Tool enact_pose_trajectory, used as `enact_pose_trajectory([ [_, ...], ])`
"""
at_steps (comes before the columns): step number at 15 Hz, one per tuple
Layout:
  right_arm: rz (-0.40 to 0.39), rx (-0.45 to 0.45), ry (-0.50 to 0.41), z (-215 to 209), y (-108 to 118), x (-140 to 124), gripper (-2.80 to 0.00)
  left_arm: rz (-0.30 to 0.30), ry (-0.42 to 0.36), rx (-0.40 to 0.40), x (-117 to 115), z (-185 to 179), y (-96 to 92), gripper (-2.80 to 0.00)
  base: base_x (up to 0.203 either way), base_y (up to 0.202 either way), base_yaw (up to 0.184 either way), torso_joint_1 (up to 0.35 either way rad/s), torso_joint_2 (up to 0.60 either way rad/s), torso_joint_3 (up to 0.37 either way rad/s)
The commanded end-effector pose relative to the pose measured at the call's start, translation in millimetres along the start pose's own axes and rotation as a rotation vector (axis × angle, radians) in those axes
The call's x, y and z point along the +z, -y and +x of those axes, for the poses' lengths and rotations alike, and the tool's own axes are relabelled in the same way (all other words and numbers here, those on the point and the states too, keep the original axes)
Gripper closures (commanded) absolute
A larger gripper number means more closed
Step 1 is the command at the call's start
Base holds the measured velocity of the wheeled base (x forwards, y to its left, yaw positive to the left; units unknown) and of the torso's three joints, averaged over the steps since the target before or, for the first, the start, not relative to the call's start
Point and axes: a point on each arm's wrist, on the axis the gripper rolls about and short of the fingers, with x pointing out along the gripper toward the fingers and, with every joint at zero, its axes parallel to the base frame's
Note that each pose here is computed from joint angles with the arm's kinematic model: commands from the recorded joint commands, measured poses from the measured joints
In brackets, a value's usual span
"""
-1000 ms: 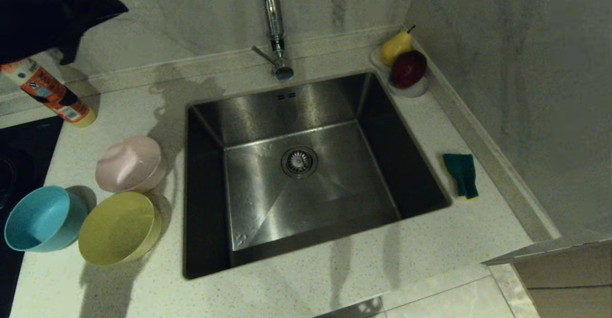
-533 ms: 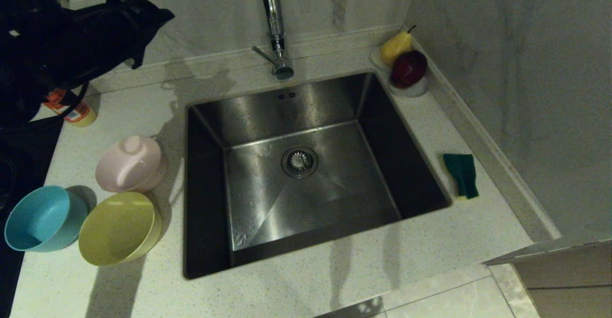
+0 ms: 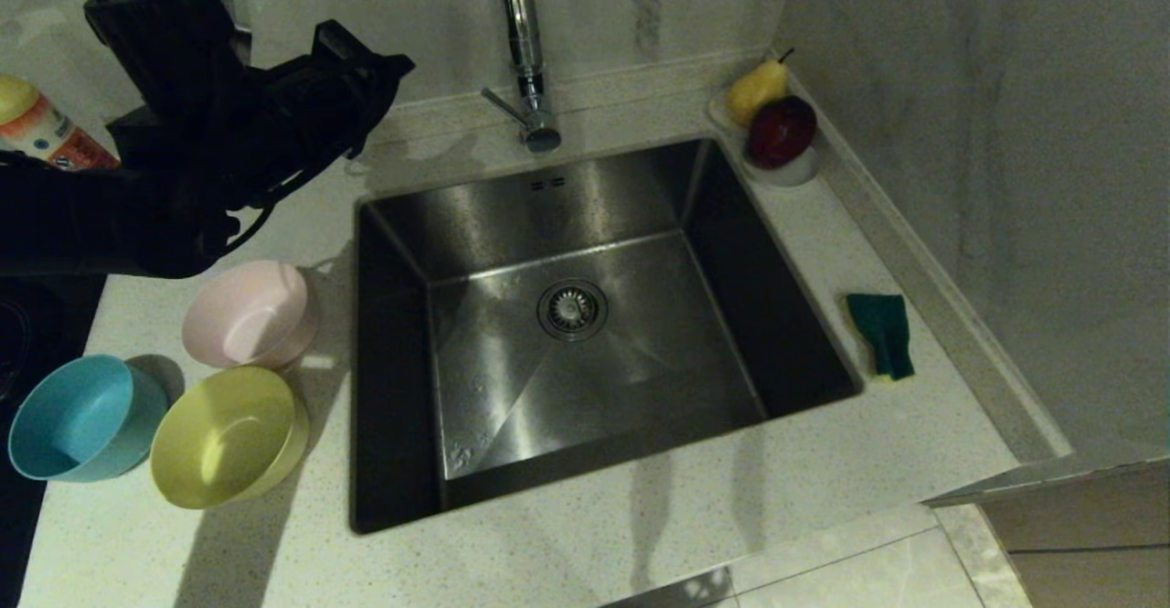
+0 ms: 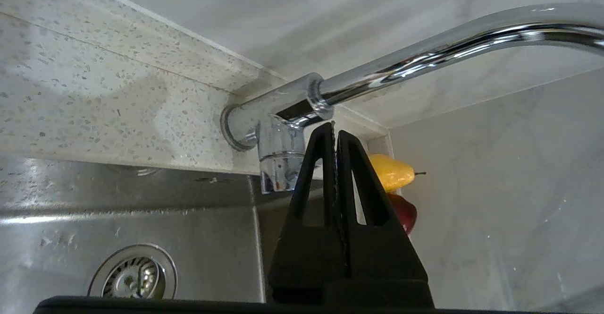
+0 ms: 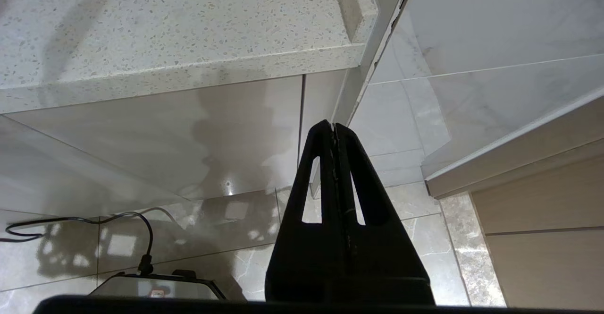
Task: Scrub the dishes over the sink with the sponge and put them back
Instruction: Turn on the faucet
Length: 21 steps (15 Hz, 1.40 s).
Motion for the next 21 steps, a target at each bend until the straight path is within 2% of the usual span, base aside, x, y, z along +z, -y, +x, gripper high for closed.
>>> enact_pose_trajectory([
  [1, 0.000, 0.000, -0.001, 0.1, 0.0, 0.0, 0.00, -0.010, -0.013, -0.003, -12.6, 6.2, -7.4, 0.00, 0.000, 0.000, 0.000, 0.000, 0.00, 0.000],
  [7, 0.000, 0.000, -0.001, 0.1, 0.0, 0.0, 0.00, -0.020, -0.048, -0.032, -39.9, 15.1, -6.8, 0.00, 0.000, 0.000, 0.000, 0.000, 0.00, 0.000],
  [10, 0.000, 0.000, -0.001, 0.1, 0.0, 0.0, 0.00, -0.019, -0.042, -0.040, -47.8, 19.4, -12.6, 0.00, 0.000, 0.000, 0.000, 0.000, 0.00, 0.000],
  [15, 0.000, 0.000, -0.001, 0.1, 0.0, 0.0, 0.00, 0.009, -0.042, -0.042, -50.3, 22.1, -13.9, 0.00, 0.000, 0.000, 0.000, 0.000, 0.00, 0.000],
  [21, 0.000, 0.000, -0.001, 0.1, 0.0, 0.0, 0.00, 0.011, -0.034, -0.053, -50.8, 28.1, -15.2, 0.00, 0.000, 0.000, 0.000, 0.000, 0.00, 0.000],
])
